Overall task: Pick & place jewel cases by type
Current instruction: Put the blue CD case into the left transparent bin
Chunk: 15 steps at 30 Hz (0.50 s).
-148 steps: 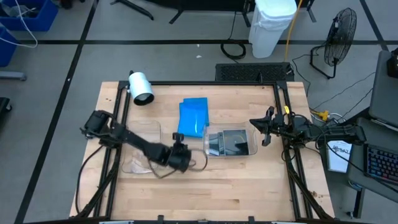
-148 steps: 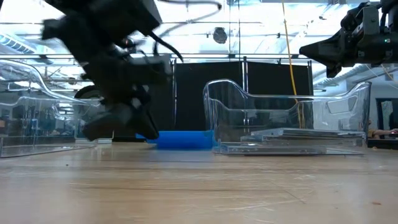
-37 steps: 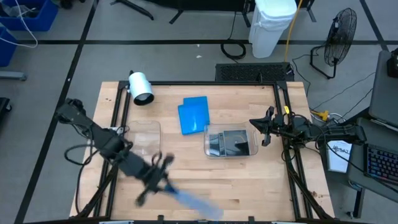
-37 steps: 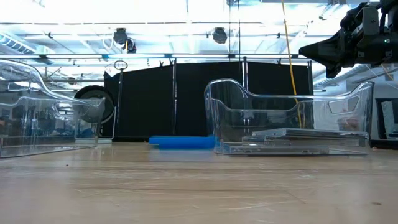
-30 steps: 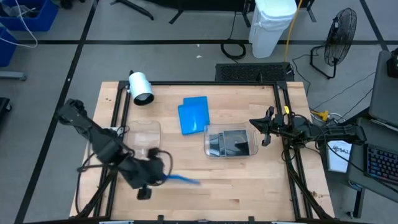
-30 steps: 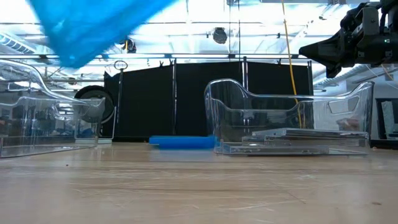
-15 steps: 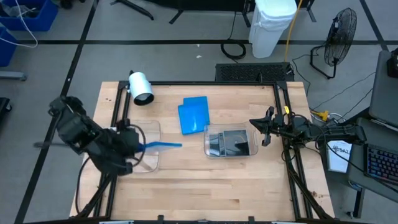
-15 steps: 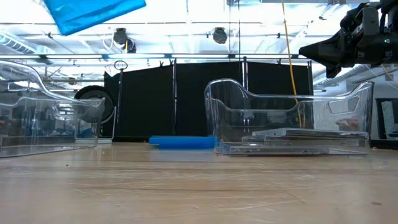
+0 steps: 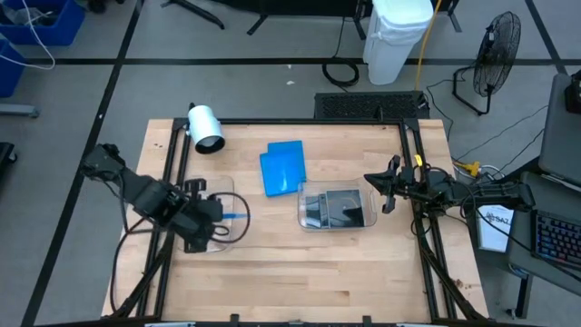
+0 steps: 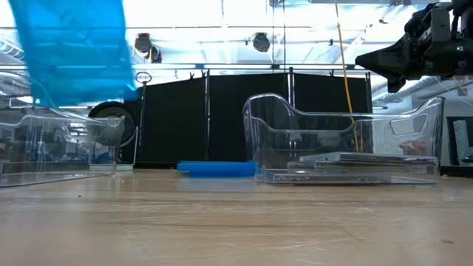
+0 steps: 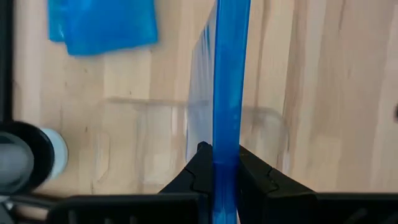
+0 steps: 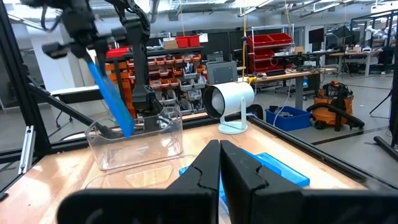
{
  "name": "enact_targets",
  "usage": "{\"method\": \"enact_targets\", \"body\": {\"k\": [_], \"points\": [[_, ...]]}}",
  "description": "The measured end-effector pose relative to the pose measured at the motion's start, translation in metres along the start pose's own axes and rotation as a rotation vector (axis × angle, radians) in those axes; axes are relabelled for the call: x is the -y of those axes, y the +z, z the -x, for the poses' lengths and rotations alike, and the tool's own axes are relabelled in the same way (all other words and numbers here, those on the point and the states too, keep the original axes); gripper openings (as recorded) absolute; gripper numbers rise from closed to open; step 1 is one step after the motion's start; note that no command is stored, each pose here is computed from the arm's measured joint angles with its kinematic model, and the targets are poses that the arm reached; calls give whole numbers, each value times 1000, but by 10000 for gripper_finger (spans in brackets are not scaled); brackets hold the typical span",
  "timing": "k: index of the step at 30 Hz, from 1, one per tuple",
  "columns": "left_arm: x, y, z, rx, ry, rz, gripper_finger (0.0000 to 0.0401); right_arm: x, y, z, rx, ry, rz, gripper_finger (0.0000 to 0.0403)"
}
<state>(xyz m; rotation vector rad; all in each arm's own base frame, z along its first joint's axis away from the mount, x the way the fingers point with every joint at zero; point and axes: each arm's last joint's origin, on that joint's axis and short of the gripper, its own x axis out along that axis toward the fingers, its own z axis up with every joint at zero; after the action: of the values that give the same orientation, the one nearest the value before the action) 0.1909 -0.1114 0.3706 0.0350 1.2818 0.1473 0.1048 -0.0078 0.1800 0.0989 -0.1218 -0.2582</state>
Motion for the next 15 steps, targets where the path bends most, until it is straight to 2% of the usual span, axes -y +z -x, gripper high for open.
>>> {"method": "enact_targets", "body": {"k": [3, 6, 10, 13, 15], "points": [[2, -2, -6, -25, 0, -50, 37, 0, 0, 0, 0, 0, 0, 4], [4, 2, -2, 54, -7, -48, 37, 0, 0, 0, 0, 0, 0, 4], [9, 11, 21, 378, -166, -79, 37, 0, 0, 0, 0, 0, 0, 4], [14, 19, 37, 658, -329, -202, 37, 0, 0, 0, 0, 0, 0, 4], [16, 19, 41, 796, -425, -296, 37, 0, 0, 0, 0, 0, 0, 4]]}}
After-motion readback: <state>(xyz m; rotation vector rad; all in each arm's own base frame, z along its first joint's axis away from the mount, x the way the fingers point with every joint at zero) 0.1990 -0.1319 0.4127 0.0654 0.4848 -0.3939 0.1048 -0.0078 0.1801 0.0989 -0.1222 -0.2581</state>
